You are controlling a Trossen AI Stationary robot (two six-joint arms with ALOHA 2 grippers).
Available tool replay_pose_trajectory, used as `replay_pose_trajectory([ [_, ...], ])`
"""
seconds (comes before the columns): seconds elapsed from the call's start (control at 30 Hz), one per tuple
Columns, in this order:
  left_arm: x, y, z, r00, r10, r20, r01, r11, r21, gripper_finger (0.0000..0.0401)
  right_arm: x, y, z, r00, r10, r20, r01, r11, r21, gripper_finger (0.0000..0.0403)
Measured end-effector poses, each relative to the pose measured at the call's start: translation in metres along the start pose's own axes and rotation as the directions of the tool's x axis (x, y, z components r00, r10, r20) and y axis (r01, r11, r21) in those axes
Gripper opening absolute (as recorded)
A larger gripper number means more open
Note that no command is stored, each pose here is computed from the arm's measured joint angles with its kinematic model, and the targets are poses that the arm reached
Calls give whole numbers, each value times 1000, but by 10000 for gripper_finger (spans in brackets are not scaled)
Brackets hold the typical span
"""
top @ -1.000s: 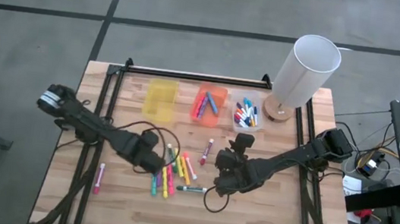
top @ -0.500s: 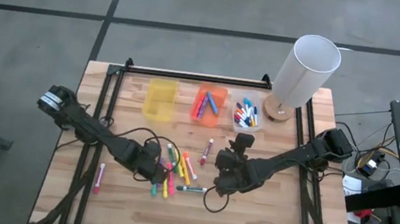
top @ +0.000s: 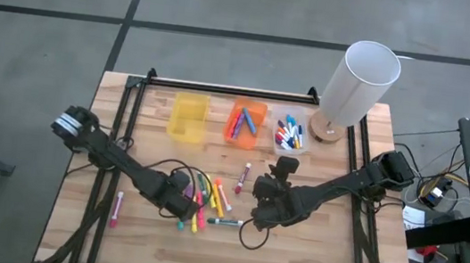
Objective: Pick & Place Markers
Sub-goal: Put the light blue highlighter into the orange bin
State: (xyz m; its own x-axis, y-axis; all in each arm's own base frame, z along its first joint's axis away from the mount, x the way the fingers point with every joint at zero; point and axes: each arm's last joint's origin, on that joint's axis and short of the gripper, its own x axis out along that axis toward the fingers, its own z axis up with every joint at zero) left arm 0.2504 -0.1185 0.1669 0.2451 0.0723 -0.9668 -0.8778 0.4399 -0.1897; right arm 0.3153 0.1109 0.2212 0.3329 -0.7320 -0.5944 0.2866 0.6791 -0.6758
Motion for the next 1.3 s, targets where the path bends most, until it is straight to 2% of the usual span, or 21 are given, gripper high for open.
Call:
replay_pose_trajectory([
  [0.47,16,2,-3,998,64,-9,-63,997,32,156,0,0,0,1000,1,2,-1,1000,3,150],
  [0.83,15,4,-3,996,88,-15,-87,995,44,52,0,0,0,1000,1,3,-1,1000,3,150],
  [1.13,5,8,-2,995,93,-24,-92,994,62,53,0,0,0,1000,1,4,-1,1000,3,150],
  [1.3,-12,17,3,990,134,36,-136,989,62,56,0,0,0,1000,1,3,-1,1000,3,150],
])
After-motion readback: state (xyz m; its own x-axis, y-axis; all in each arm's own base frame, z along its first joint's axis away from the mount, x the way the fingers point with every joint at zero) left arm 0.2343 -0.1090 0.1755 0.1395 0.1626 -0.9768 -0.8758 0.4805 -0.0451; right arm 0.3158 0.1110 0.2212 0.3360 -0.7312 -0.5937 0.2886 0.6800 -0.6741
